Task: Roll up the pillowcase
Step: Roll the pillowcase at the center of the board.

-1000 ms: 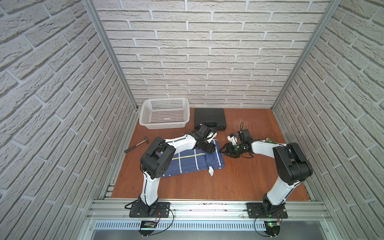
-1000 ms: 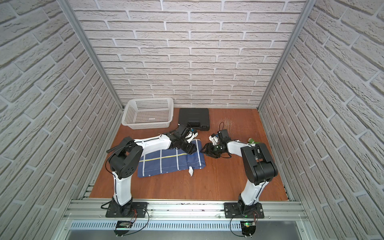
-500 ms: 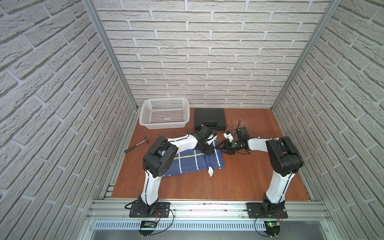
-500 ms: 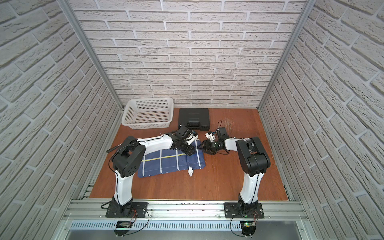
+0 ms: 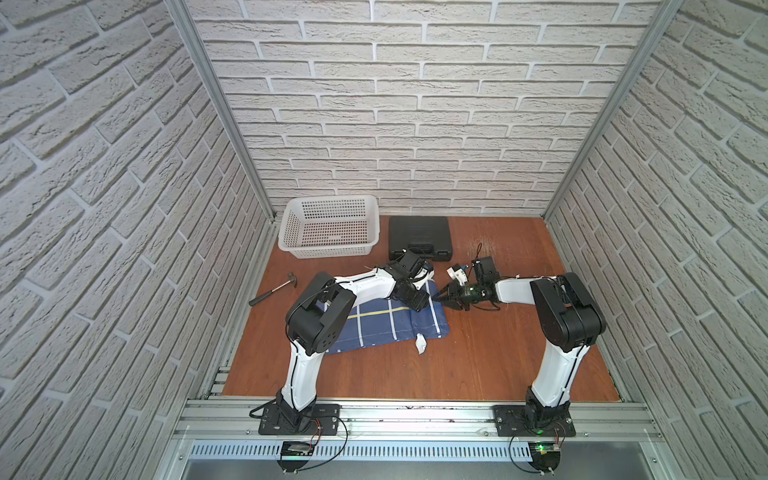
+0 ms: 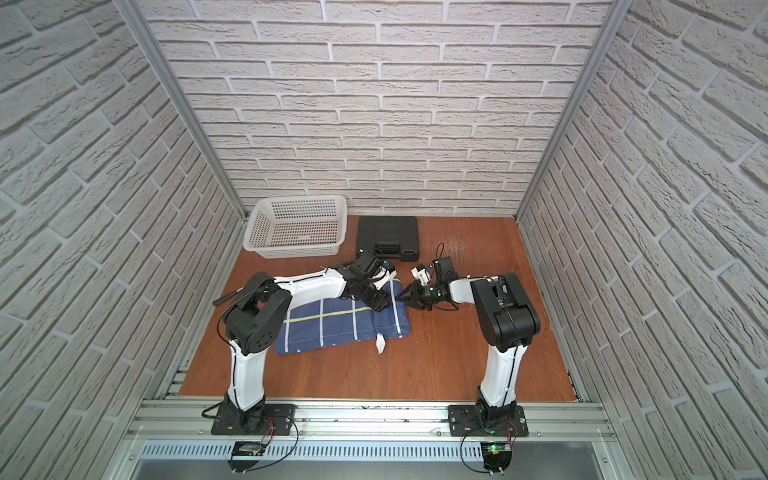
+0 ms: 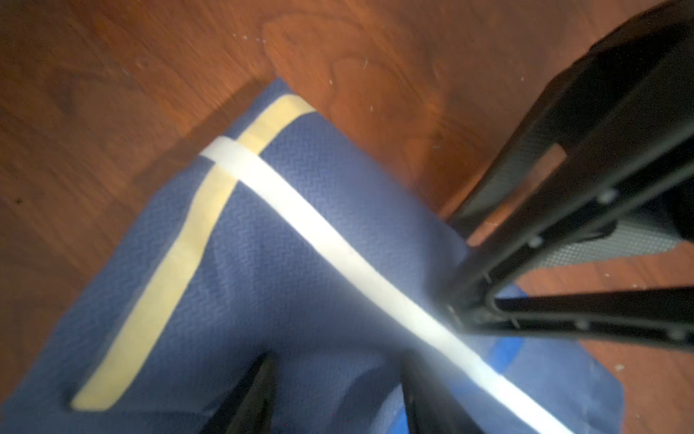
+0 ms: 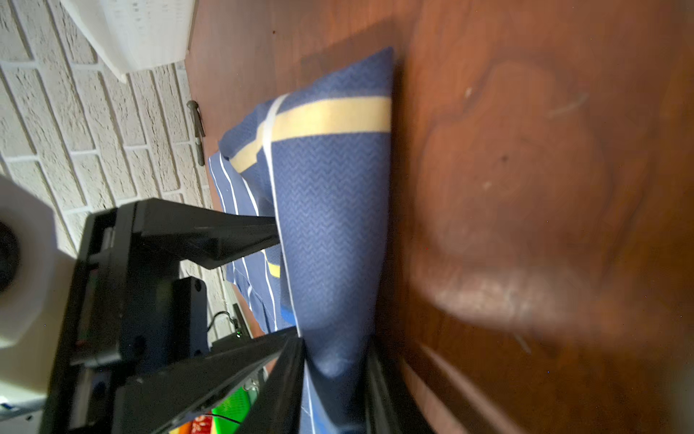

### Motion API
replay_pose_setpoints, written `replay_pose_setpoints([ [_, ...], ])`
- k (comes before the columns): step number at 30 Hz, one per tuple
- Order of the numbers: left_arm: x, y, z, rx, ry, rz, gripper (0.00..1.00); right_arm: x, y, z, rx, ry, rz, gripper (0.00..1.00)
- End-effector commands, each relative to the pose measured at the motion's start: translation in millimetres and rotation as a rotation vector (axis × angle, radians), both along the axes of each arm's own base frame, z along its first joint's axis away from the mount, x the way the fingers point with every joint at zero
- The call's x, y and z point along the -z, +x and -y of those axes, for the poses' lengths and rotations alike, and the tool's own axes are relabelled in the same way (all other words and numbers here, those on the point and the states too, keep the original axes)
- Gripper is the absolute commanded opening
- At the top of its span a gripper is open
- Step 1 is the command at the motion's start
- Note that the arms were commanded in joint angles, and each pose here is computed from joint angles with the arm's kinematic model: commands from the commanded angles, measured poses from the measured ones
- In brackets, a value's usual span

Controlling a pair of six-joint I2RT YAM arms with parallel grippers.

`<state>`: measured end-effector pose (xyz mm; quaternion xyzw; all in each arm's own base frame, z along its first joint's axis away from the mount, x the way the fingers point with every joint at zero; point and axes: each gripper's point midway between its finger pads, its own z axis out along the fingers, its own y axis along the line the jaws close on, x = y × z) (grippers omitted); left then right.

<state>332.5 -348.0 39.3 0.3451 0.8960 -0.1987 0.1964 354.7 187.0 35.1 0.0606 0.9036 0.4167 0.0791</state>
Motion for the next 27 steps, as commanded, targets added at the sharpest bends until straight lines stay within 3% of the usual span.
replay_pose_setpoints([
  [1,10,-4,-5,0.036,0.069,-0.008,0.58,4,1,-7,-0.016,0.056,-0.018,0.61],
  [5,15,-7,-9,0.036,0.09,-0.019,0.58,2,0,-11,-0.031,0.091,-0.018,0.6],
  [9,19,-10,-8,0.034,0.082,-0.042,0.57,-5,0,-17,-0.035,0.152,-0.014,0.52],
  [18,-6,-6,4,0.011,-0.003,-0.06,0.58,-12,2,-18,-0.014,0.151,0.02,0.13],
  [22,-29,-5,6,-0.006,-0.049,-0.058,0.61,-14,-2,-10,-0.033,0.067,0.036,0.04],
  [27,-54,-9,4,-0.019,-0.097,-0.057,0.63,-12,-12,13,-0.092,-0.144,0.044,0.02],
])
